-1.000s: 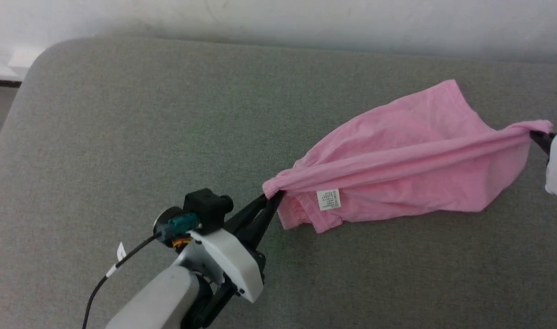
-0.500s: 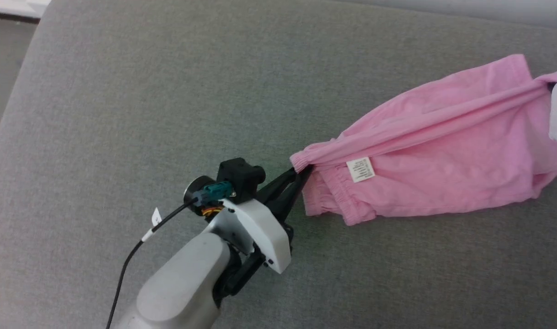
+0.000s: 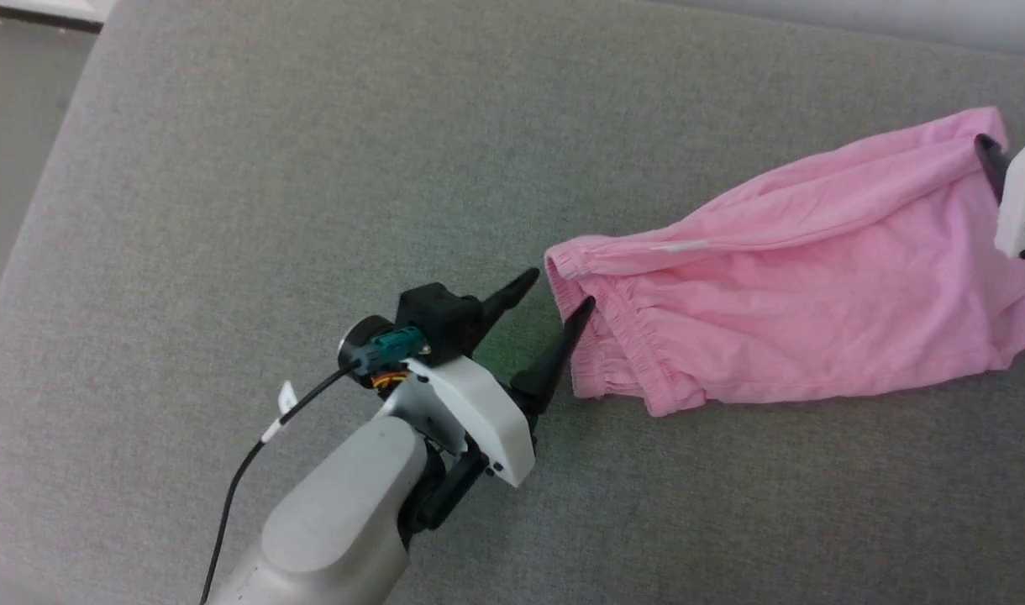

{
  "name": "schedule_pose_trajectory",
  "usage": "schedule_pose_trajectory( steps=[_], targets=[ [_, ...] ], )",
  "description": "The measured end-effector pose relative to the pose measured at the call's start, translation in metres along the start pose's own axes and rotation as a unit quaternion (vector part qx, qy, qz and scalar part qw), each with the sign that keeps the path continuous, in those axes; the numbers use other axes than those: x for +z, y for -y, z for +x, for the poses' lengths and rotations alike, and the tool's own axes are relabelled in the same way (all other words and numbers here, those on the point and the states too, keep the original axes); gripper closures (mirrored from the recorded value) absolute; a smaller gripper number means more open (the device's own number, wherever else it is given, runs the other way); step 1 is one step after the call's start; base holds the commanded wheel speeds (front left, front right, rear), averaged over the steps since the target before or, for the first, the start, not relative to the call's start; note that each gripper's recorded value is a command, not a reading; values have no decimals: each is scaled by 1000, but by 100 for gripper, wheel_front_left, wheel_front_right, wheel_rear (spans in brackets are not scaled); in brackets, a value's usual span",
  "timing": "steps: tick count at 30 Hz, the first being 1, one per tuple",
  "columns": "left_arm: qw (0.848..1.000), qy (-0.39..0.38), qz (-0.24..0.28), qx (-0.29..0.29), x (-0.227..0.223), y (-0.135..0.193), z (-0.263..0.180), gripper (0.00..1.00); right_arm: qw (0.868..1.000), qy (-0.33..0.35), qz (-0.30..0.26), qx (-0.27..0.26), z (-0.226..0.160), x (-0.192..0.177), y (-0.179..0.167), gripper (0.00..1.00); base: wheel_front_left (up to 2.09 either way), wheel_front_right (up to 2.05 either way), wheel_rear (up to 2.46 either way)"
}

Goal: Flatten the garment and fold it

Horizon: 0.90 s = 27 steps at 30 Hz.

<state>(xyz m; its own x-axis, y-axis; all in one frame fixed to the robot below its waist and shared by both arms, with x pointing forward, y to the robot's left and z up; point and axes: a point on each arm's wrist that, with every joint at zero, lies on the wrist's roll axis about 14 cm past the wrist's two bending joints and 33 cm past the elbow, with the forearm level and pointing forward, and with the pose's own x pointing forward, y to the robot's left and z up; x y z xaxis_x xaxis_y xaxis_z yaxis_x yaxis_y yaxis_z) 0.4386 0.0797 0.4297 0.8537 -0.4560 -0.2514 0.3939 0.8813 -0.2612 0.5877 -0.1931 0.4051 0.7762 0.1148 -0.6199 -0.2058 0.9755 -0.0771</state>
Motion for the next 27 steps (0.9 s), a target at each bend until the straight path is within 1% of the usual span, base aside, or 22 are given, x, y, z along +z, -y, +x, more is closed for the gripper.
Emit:
schedule_pose_trajectory(
  steps=[4, 8, 11, 13, 17, 21, 23, 27],
  targets=[
    [998, 58, 2, 21, 30, -5, -6, 0, 999, 43, -1, 5, -16, 17, -3, 0, 0, 0, 0],
    [989, 129, 5, 65, 65, -18, -24, 0, 994, 107, 3, 12, -43, 39, -5, 0, 0, 0, 0],
    [978, 176, 13, 114, 90, -35, -45, 0, 987, 162, -8, 20, -68, 51, -8, 0, 0, 0, 0],
    [970, 200, 11, 140, 101, -41, -60, 0, 980, 198, -4, 25, -86, 57, -10, 0, 0, 0, 0],
    [957, 232, 19, 171, 112, -42, -89, 0, 964, 264, -1, 27, -123, 59, -8, 0, 0, 0, 0],
    [953, 236, 19, 190, 101, -38, -112, 0, 949, 316, -6, 15, -158, 48, -1, 0, 0, 0, 0],
    [956, 220, 14, 192, 84, -33, -117, 0, 943, 334, -5, 7, -173, 38, 0, 0, 0, 0, 0],
    [969, 178, 15, 173, 51, -13, -116, 0, 936, 351, 12, -16, -198, 9, 4, 0, 0, 0, 0]
  ],
)
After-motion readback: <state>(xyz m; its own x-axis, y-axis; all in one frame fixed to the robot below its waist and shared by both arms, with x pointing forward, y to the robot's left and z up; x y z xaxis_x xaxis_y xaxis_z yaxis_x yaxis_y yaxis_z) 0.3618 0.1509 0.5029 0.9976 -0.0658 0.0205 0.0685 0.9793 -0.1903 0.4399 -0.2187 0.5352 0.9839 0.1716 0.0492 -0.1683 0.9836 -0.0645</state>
